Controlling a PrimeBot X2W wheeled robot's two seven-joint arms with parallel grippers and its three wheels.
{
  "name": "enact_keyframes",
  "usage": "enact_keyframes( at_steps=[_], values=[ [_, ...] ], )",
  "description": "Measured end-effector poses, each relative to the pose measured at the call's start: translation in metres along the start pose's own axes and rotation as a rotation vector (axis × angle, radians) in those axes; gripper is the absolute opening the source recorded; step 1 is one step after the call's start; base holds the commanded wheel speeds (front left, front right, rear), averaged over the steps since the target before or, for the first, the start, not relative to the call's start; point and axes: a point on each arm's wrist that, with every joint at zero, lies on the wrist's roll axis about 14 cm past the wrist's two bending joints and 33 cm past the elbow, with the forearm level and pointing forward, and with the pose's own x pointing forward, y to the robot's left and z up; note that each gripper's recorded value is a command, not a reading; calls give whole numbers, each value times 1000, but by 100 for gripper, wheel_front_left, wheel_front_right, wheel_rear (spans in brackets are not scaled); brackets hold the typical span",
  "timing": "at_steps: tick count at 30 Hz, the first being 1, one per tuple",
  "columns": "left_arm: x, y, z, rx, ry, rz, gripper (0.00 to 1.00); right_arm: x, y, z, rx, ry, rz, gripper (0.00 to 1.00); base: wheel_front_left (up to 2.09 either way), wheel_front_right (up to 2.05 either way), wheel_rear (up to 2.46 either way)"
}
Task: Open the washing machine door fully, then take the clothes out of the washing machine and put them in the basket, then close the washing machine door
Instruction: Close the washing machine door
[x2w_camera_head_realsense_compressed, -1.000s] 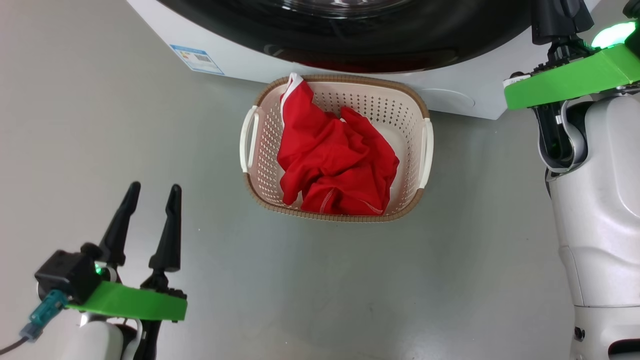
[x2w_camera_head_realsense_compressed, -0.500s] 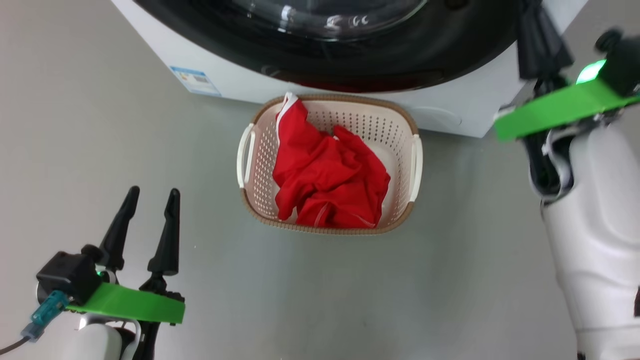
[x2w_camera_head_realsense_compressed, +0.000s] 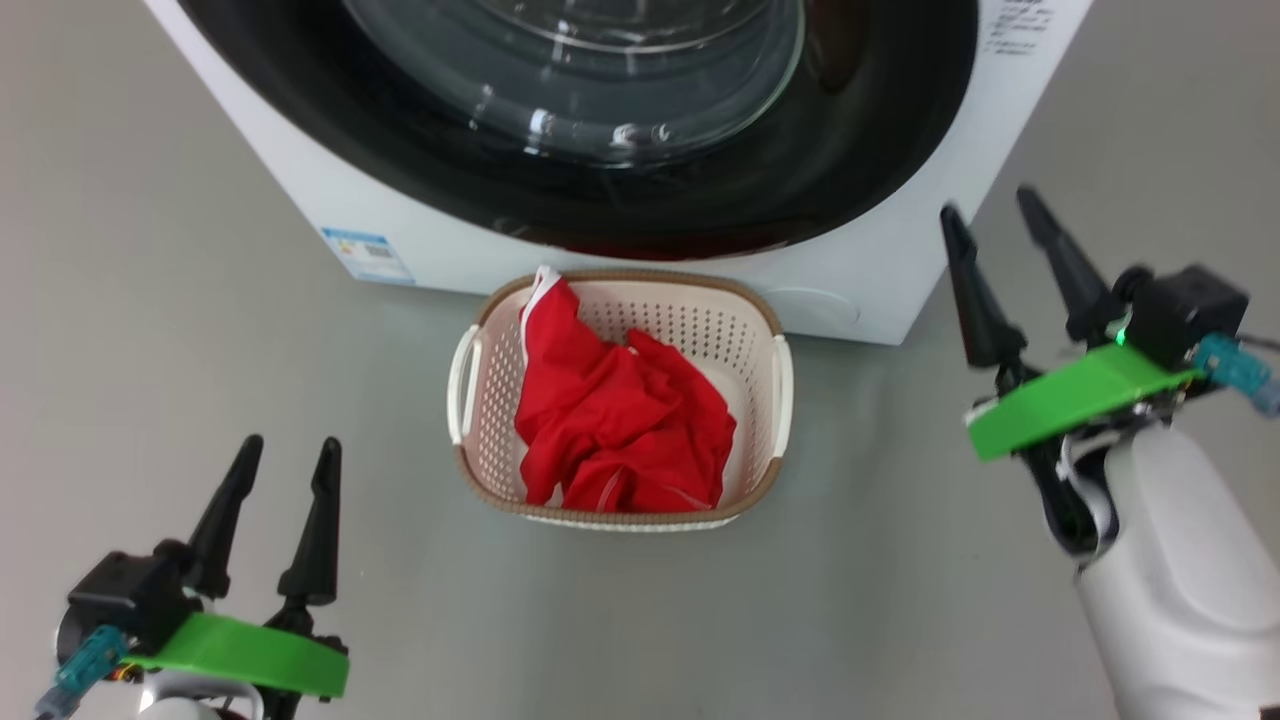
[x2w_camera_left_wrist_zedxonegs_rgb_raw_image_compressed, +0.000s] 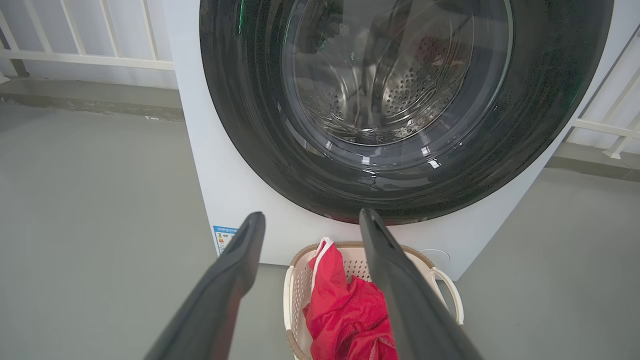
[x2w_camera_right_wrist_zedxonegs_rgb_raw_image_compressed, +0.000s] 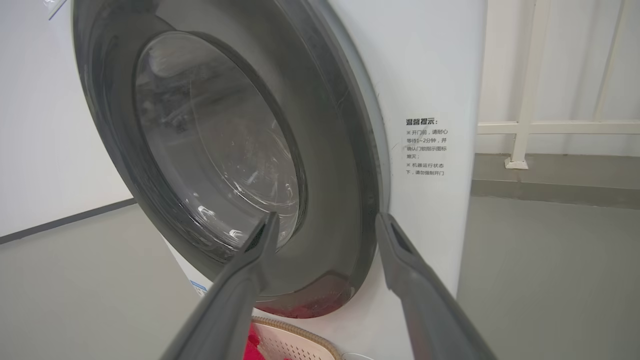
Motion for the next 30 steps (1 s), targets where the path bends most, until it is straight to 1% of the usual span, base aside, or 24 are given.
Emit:
enact_keyframes(
  at_steps=[11, 19, 20, 22, 30],
  values=[
    [-12, -3, 0, 14, 7, -25, 100, -64, -20, -3, -20, 59, -82, 100, 0, 0, 0],
    [-17, -11, 0, 10, 6, -50, 100, -108, -39, 8, -39, 60, -157, 100, 0, 0, 0],
    [-17, -11, 0, 10, 6, -50, 100, -108, -39, 8, -39, 60, -157, 100, 0, 0, 0],
    [-19, -13, 1, 9, 4, -57, 100, -129, -48, 11, -44, 60, -196, 100, 0, 0, 0],
    [-22, -14, -3, 10, 16, -60, 100, -163, -62, 14, -45, 63, -271, 100, 0, 0, 0]
  ],
)
